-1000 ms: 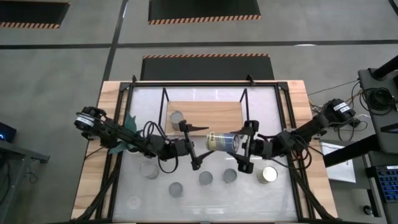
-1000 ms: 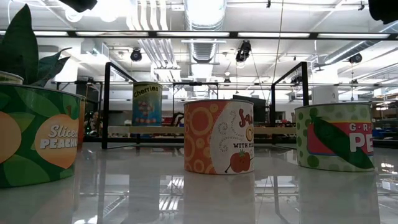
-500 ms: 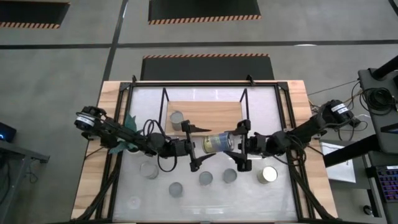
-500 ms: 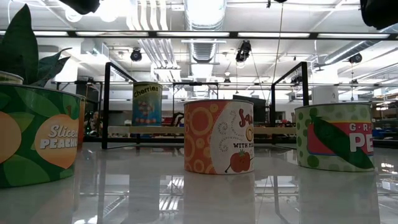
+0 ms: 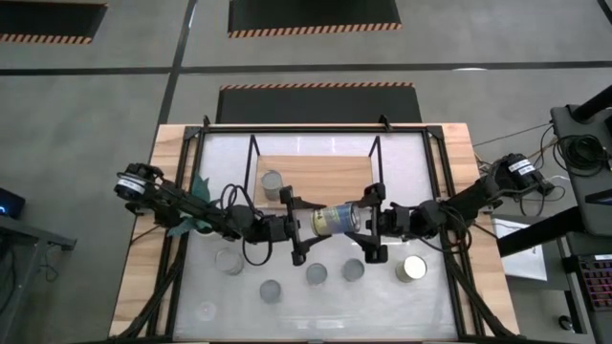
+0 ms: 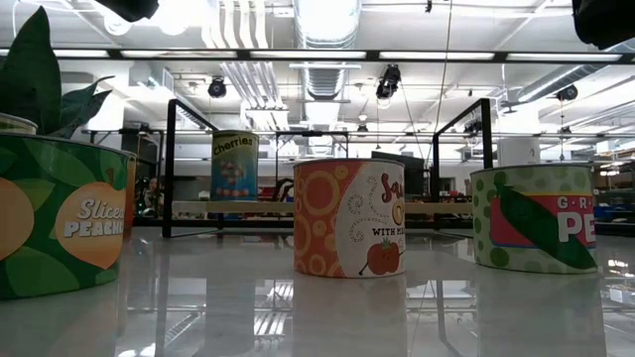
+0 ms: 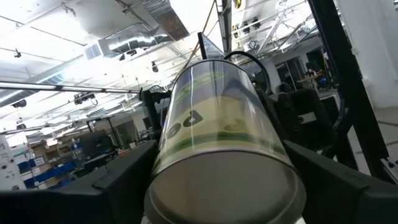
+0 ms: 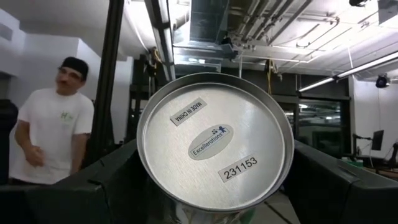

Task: Pick and place cans onto a shelf
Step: Put the top large canned peas on the shelf

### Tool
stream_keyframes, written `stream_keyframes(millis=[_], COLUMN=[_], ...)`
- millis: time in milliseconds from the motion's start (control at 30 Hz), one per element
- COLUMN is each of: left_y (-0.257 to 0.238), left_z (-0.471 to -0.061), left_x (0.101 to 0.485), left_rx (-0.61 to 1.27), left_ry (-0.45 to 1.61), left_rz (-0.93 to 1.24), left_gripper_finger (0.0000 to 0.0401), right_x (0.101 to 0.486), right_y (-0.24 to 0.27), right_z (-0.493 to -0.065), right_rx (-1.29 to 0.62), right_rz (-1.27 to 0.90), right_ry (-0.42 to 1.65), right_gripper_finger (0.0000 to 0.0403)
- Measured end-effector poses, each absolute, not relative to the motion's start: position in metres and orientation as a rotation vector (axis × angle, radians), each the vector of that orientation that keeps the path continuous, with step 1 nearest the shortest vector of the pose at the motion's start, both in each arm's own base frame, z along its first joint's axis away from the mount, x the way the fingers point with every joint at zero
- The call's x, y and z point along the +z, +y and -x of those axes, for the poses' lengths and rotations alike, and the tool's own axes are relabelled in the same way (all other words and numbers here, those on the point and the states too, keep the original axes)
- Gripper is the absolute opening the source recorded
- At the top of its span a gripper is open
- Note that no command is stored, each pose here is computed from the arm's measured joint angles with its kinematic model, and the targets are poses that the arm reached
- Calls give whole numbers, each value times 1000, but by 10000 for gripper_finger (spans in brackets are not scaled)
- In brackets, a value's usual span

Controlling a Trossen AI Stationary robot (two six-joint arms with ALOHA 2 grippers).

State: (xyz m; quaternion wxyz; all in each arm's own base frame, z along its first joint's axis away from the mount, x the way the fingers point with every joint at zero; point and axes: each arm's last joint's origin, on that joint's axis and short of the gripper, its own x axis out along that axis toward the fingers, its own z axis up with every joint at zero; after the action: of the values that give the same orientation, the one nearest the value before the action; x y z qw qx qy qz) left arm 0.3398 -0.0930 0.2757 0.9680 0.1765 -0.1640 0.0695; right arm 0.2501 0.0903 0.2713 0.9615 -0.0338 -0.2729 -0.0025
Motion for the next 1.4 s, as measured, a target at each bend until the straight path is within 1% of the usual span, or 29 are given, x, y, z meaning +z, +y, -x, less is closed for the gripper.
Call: stream_keyframes(millis=[100, 300, 400, 467, 567, 700, 800, 900, 1000, 1067, 1200, 1400], left_y=[-93, -92, -89, -86, -78, -56, -25, 12, 44, 65, 100, 133], left_z=[-340, -339, -333, -329, -327, -323, -314, -306, -308, -314, -330, -340], left_x=[276, 277, 285, 297, 325, 365, 396, 411, 416, 417, 405, 387], left_rx=[141, 185, 221, 261, 374, 509, 550, 623, 686, 679, 634, 673], left_ry=[-331, -306, -264, -205, -27, 308, 527, 737, 865, 921, 1043, 1221], left_rz=[-347, -333, -324, -310, -317, -332, -210, -96, -19, 34, 93, 127], left_gripper_finger=[291, 296, 295, 295, 295, 295, 295, 295, 295, 295, 296, 297], right_x=[271, 273, 277, 281, 287, 301, 306, 308, 308, 308, 312, 308], right_y=[90, 89, 86, 83, 77, 66, 58, 53, 49, 47, 44, 43], right_z=[-250, -249, -246, -243, -236, -219, -205, -193, -182, -177, -169, -168], right_rx=[-8, -16, -90, -152, -239, -392, -487, -494, -483, -481, -478, -477], right_rz=[65, 23, 10, -2, -19, -48, -37, -51, -71, -77, -85, -74], right_ry=[-553, -555, -530, -494, -430, -360, -281, -220, -170, -157, -161, -117], right_gripper_finger=[315, 353, 361, 362, 362, 363, 363, 363, 363, 363, 363, 363])
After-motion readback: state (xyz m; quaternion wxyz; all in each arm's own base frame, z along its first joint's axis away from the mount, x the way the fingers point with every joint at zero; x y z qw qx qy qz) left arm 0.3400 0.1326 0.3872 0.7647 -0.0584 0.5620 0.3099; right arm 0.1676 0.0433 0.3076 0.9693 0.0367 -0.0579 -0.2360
